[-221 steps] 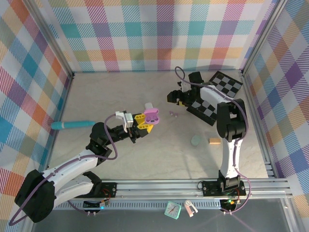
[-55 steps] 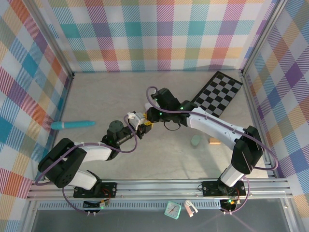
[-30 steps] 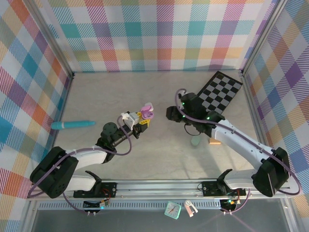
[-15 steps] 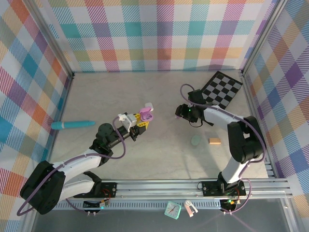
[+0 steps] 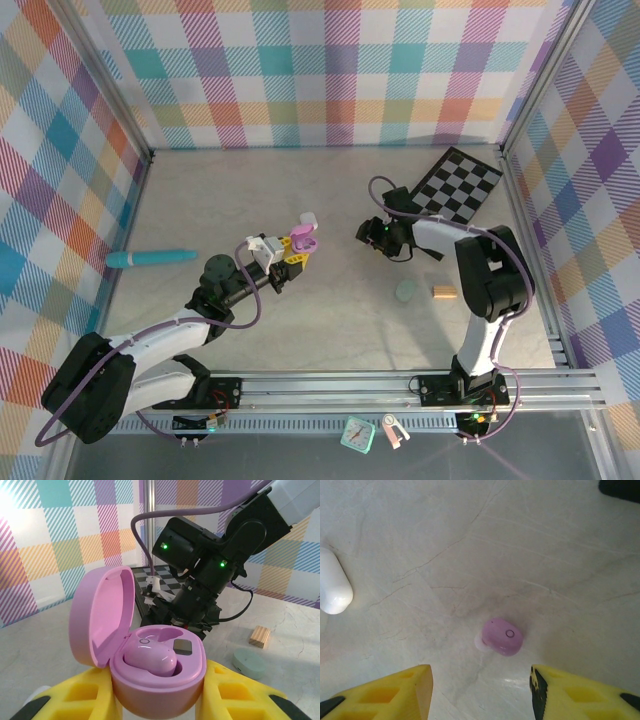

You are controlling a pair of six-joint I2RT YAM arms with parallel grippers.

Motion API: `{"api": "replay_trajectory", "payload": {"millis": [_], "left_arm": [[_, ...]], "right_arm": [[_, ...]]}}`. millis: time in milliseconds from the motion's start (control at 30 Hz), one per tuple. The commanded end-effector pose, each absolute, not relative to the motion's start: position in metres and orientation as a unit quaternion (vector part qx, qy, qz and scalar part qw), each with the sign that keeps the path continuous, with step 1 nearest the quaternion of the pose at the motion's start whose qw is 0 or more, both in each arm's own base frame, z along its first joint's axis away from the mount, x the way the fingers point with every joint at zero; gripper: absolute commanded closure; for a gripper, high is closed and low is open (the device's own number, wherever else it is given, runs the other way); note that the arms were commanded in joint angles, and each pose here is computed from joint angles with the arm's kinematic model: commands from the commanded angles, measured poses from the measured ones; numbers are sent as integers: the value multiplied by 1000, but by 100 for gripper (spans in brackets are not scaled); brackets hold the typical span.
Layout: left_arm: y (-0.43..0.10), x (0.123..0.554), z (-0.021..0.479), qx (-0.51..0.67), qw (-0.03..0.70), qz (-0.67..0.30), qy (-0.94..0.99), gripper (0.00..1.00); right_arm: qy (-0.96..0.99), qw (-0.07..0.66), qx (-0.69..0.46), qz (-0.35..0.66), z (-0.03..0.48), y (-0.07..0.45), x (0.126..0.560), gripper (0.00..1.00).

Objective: Insert the wireless bluetooth earbuds into the charging case

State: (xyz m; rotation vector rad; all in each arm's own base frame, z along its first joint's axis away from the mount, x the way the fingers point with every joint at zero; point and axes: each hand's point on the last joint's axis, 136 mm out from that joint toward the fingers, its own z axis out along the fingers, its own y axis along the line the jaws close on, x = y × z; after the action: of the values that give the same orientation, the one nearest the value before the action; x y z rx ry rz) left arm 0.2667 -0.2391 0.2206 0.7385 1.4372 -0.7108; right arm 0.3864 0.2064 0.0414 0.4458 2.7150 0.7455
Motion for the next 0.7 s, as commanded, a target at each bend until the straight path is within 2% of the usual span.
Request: {"api": "replay_trajectory", "payload": {"millis": [0, 667], "left_arm": [[-238, 267, 235, 325, 648, -313, 614, 75], [-237, 268, 234, 327, 648, -304, 618, 75]], "right_arm": [[938, 146, 155, 275, 47, 215, 397, 46], [952, 147, 109, 246, 42, 224, 430, 54]]}}
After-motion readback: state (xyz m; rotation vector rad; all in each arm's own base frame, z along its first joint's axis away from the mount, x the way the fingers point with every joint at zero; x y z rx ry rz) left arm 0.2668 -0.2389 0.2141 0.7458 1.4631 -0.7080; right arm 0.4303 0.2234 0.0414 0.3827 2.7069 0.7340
